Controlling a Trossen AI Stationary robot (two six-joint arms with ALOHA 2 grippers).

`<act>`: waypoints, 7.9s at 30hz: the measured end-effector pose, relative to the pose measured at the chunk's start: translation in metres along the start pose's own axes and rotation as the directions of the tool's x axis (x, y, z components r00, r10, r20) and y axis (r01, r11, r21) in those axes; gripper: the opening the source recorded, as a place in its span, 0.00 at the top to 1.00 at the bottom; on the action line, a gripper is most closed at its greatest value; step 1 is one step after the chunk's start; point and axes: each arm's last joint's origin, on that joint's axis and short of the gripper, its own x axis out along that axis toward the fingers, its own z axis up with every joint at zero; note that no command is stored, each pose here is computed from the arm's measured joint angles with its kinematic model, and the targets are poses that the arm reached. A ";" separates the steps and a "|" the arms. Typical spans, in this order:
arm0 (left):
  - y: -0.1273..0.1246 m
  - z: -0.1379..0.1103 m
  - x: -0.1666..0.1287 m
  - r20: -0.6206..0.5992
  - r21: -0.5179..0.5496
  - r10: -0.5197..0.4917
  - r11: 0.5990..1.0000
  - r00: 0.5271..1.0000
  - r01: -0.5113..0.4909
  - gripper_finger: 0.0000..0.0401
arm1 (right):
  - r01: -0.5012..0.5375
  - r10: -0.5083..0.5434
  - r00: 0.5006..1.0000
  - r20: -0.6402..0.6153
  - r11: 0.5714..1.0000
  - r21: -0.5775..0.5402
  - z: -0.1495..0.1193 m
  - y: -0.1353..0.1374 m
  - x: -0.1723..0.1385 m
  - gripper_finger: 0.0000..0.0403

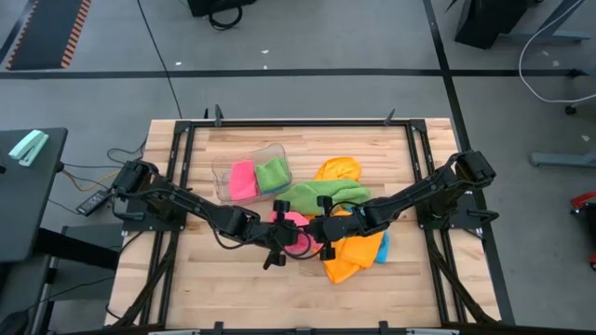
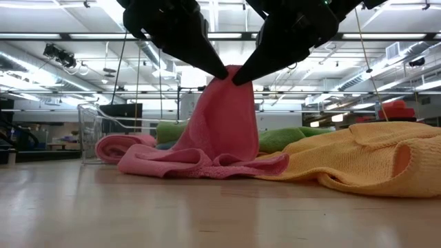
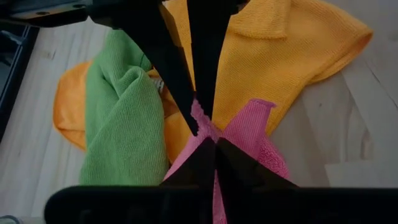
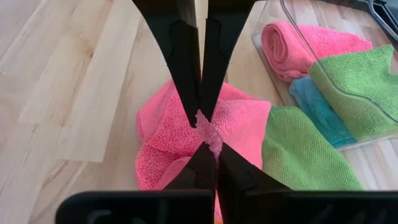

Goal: Fold microfiber towels
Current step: Fold the pink microfiber towel

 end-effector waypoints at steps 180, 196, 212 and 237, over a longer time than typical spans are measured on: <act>0.008 -0.110 -0.025 -0.201 -0.683 -0.247 0.729 0.948 0.045 0.67 | -0.105 0.100 0.992 0.074 0.993 0.061 0.022 0.014 -0.030 1.00; 0.007 -0.110 -0.023 -0.197 -0.639 -0.264 0.765 0.944 0.081 0.90 | -0.101 0.097 0.993 0.071 0.993 0.060 0.021 0.013 -0.029 1.00; -0.009 -0.071 -0.046 -0.064 -0.417 -0.485 0.807 0.872 0.418 0.99 | -0.219 0.217 0.974 0.064 0.975 0.028 0.020 0.025 -0.034 1.00; 0.064 0.011 -0.181 0.001 -0.106 -0.122 0.987 0.992 0.122 1.00 | 0.028 -0.015 0.999 0.044 0.948 -0.317 0.108 0.001 -0.116 1.00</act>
